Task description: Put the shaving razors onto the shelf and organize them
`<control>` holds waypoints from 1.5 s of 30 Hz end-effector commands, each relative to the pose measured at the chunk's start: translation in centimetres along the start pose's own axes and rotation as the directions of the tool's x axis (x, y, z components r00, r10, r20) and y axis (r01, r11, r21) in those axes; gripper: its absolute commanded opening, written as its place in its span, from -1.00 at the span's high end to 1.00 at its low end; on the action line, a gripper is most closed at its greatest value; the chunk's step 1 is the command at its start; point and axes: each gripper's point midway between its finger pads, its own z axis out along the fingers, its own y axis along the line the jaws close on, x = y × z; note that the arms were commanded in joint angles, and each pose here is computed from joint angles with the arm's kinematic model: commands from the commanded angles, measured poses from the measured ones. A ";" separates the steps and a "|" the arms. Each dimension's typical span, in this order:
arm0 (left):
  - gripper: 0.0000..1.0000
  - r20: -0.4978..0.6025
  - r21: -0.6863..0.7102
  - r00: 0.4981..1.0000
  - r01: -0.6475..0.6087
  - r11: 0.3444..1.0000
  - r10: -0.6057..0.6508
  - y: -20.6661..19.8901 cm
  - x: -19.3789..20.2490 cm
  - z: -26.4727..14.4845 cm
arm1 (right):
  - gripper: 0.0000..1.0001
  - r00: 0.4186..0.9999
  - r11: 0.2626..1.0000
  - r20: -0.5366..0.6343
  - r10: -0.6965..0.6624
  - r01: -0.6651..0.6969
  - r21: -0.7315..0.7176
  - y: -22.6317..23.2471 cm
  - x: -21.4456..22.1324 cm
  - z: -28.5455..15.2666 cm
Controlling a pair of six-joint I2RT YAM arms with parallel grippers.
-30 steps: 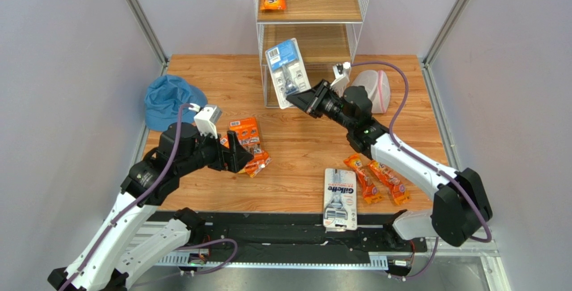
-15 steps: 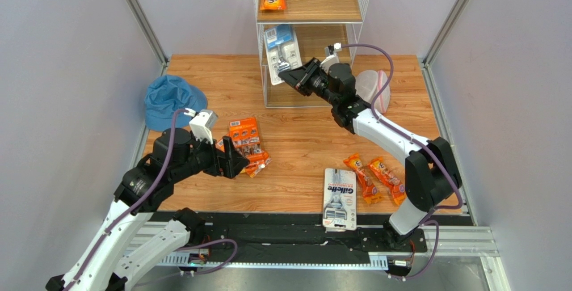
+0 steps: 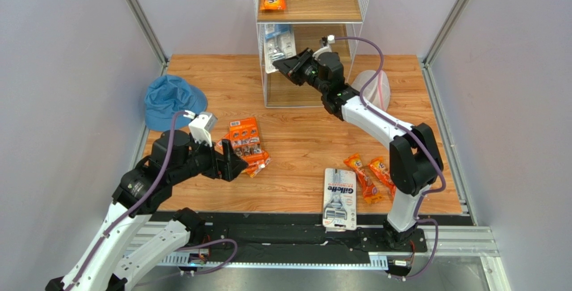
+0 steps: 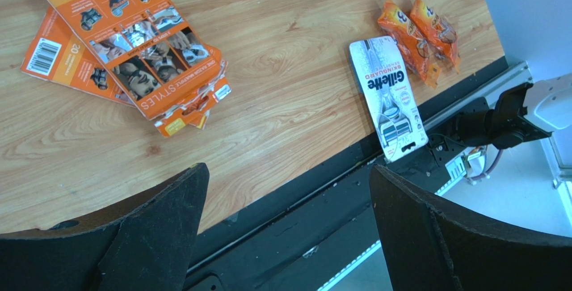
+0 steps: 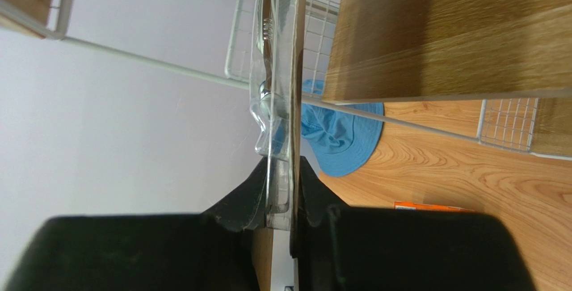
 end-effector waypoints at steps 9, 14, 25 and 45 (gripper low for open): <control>-0.93 0.011 0.063 1.000 0.014 0.998 -0.015 -0.8 0.6 0.0 | 0.80 0.997 1.000 0.071 0.027 -0.027 0.000 1.5 -2.9 2.3; -0.92 0.019 0.070 1.000 0.016 0.997 -0.017 -0.9 0.5 -0.3 | 0.69 0.999 1.000 0.026 0.028 -0.028 0.003 1.3 -2.4 3.3; -0.92 0.063 0.130 0.998 0.006 0.991 -0.015 -1.8 0.4 -1.1 | 0.10 0.998 0.997 -0.019 0.057 -0.056 0.046 -0.3 -1.4 4.2; -0.91 0.060 0.177 0.998 -0.011 0.984 0.000 -2.6 0.4 -0.9 | -0.78 0.999 0.994 -0.035 0.031 -0.027 0.105 -1.3 -0.3 0.4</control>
